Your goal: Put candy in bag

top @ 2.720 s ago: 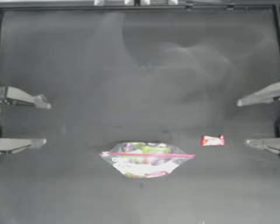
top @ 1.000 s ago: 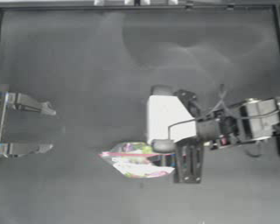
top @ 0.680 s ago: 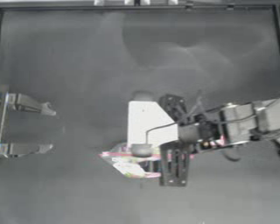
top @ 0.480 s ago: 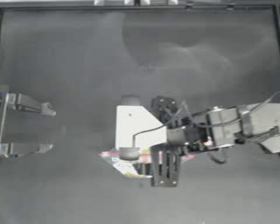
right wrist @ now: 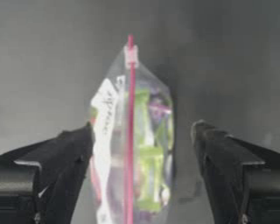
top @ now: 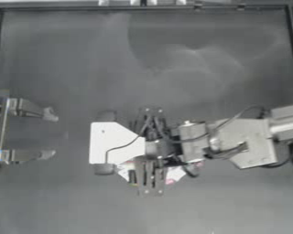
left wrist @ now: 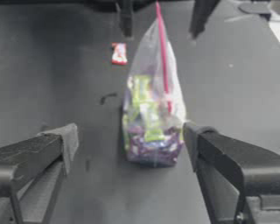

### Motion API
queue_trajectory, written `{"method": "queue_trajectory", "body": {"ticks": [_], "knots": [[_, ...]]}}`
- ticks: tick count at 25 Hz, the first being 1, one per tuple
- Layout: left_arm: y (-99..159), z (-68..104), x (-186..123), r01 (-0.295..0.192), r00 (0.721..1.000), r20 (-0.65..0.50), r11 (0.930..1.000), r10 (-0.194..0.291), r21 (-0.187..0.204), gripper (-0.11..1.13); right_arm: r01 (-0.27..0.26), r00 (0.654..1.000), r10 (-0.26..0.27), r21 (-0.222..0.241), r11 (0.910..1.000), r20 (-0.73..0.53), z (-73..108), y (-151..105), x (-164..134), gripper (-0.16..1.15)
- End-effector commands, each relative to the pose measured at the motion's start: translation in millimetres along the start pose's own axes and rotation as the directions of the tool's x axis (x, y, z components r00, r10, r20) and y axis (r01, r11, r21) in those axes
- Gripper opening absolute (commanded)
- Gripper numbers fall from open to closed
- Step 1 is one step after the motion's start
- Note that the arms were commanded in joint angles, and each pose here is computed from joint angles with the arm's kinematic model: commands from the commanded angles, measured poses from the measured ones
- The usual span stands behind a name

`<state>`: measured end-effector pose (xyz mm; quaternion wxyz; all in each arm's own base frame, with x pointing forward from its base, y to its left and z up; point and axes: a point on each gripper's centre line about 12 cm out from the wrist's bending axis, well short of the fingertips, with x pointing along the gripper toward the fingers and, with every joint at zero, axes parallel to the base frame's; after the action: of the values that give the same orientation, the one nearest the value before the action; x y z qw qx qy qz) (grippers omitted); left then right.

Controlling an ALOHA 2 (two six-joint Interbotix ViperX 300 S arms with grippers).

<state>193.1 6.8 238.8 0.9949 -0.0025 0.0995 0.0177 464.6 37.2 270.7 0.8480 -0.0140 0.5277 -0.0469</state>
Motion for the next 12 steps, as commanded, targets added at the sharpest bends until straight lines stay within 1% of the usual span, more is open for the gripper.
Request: {"method": "queue_trajectory", "body": {"ticks": [1, 6, 10, 12], "knots": [[0, -0.6, 3, -0.002, 1.000, -0.009, 1.0000, 0.002, -0.003, 1.01, -0.014, 0.999, 0.013, 0.007, 0.9999, 0.048, 14.0, 0, -12, 0.96], [0, -3.9, 2, -0.002, 1.000, -0.011, 1.0000, 0.002, -0.003, 1.01, -0.024, 0.999, 0.023, 0.011, 0.9997, 0.047, 22.5, 3, -2, 0.96], [0, -5.3, 1, -0.002, 1.000, -0.012, 1.0000, 0.002, -0.002, 1.01, -0.038, 0.998, 0.038, 0.006, 0.9993, 0.043, 27.7, 6, 5, 0.96], [0, -6.3, 1, -0.002, 1.000, -0.014, 1.0000, 0.002, -0.003, 1.01, -0.035, 0.999, 0.035, 0.004, 0.9994, 0.040, 30.1, 6, 8, 0.96]]}}
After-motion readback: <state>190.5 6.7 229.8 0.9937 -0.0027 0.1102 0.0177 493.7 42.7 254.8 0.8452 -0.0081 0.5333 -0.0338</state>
